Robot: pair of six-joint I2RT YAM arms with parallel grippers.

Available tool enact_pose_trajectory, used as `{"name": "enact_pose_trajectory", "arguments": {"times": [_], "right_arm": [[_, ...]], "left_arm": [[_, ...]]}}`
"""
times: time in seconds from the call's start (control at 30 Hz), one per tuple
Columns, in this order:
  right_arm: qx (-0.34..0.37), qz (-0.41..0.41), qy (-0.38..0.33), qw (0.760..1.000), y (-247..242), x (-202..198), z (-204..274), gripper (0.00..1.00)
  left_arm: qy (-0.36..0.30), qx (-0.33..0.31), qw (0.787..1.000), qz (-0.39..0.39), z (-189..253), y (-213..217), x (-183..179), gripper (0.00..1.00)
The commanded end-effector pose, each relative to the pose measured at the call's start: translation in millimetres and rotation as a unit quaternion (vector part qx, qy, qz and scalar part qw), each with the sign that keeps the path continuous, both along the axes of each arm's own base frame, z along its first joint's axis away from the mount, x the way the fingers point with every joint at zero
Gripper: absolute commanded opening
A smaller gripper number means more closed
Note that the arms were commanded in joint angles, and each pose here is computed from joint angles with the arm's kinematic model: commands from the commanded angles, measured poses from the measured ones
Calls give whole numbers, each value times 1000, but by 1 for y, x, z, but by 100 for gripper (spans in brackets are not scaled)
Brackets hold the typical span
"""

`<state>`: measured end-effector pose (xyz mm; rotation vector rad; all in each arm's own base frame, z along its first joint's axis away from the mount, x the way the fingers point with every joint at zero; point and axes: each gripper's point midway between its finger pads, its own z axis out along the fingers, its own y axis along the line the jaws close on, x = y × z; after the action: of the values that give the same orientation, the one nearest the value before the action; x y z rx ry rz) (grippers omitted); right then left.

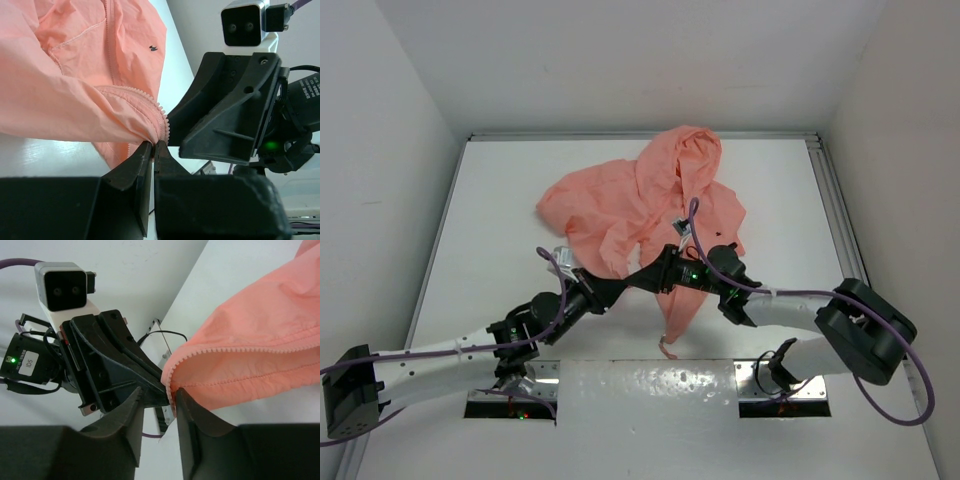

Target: Zip up the jacket

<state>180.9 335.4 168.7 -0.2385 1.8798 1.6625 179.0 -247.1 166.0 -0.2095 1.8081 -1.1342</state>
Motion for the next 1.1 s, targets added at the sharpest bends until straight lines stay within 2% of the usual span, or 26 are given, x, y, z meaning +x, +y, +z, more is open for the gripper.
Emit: {"name": "enact_pose_trajectory", "arguments": {"times": [0.0,0.23,0.27,0.37,0.4,0.43,0.5,0.53,0.63,0.67,0.77,0.83,1.07], "right_arm": [[-13,4,-12,1000,1,0,1,29],[-3,10,-9,1000,4,0,6,14],[0,12,-10,1000,6,0,9,8],[15,12,-19,1000,7,1,18,2],[19,12,-18,1000,7,1,19,0],[23,11,-20,999,8,1,22,0],[32,10,-27,999,7,1,28,0],[33,9,-28,999,6,0,28,0],[40,3,-37,999,1,-2,33,0],[44,3,-42,998,0,-3,37,0],[59,11,-38,997,-3,-10,41,0],[54,11,-34,998,-3,-9,38,0],[57,8,-27,998,-5,-11,35,0]], "left_arm": [[-26,-37,999,13,34,-2,7,0],[-23,-36,999,-1,32,-7,5,0],[-23,-35,999,-2,32,-8,5,0],[-17,-32,999,-4,28,-8,3,0],[-16,-32,999,-6,28,-9,3,3],[-16,-30,999,-7,28,-8,3,15],[-8,-17,1000,-1,22,-5,3,29],[-9,-23,1000,13,26,2,5,41],[-13,-37,998,38,33,17,6,55],[-11,-38,998,42,32,20,5,57],[-18,-62,997,39,43,21,3,58],[-14,-63,998,24,42,14,1,51],[-20,-89,996,-13,49,-2,-5,42]]}}
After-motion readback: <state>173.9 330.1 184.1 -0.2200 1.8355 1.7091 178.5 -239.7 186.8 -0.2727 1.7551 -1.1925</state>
